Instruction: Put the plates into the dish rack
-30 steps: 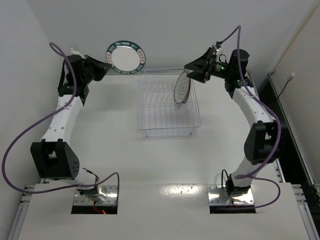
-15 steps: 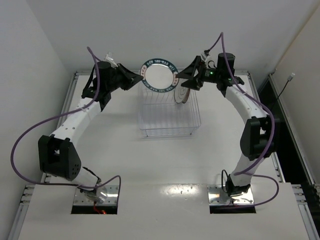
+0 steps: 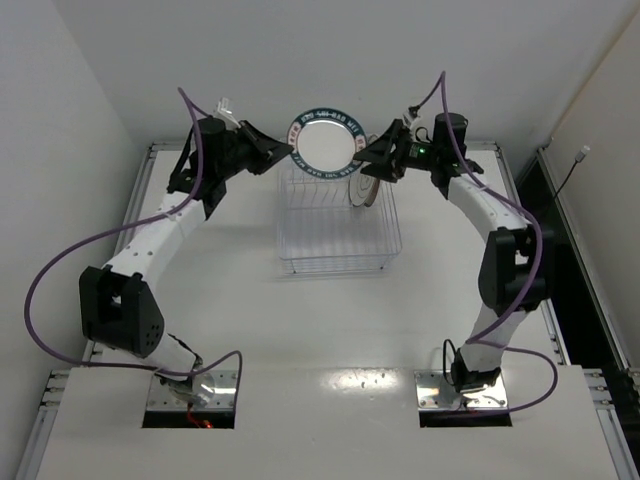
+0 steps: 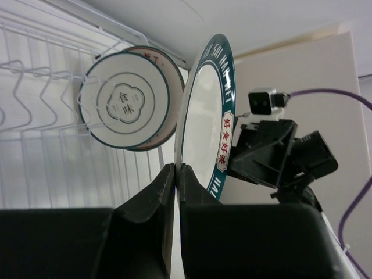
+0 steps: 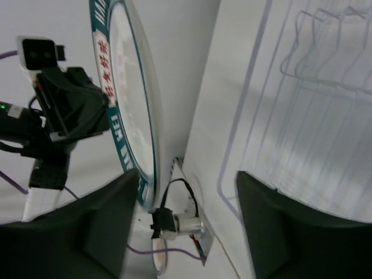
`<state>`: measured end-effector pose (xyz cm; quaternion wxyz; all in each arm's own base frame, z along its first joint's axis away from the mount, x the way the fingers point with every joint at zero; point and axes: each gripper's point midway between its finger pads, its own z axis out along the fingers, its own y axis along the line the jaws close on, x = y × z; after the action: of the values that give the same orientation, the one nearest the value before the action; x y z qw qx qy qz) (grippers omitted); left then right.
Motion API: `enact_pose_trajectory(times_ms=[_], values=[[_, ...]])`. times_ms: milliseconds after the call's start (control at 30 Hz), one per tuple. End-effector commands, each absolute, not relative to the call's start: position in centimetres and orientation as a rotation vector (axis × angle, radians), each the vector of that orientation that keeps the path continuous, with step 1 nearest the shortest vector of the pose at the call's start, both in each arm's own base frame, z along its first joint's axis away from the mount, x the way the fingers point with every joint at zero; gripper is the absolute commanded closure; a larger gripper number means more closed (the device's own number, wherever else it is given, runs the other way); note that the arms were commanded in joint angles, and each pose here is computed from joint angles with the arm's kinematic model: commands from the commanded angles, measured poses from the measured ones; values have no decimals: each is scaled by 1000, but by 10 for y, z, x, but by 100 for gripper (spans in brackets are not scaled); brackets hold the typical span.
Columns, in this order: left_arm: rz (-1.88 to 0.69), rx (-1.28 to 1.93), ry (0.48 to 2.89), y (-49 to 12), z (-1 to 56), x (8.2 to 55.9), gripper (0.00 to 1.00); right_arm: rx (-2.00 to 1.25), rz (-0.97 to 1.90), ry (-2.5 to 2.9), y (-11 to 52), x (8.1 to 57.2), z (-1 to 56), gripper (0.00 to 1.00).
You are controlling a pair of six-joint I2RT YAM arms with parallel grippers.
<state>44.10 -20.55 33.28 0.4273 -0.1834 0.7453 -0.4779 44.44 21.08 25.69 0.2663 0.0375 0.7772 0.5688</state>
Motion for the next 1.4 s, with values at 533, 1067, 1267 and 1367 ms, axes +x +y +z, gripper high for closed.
enact_pose_trajectory(times_ms=[533, 1067, 1267, 1367], values=[[-683, -789, 2188, -108, 265, 438, 33, 204, 672, 2280, 131, 499, 268, 100], [-591, -865, 2156, -70, 268, 419, 28, -42, -94, 2340, 137, 522, 228, 100], [-603, -860, 2160, -71, 268, 418, 28, -108, -127, 2371, 166, 523, 200, 100], [-615, -855, 2164, -73, 268, 418, 27, -136, -157, 2396, 176, 522, 181, 100]])
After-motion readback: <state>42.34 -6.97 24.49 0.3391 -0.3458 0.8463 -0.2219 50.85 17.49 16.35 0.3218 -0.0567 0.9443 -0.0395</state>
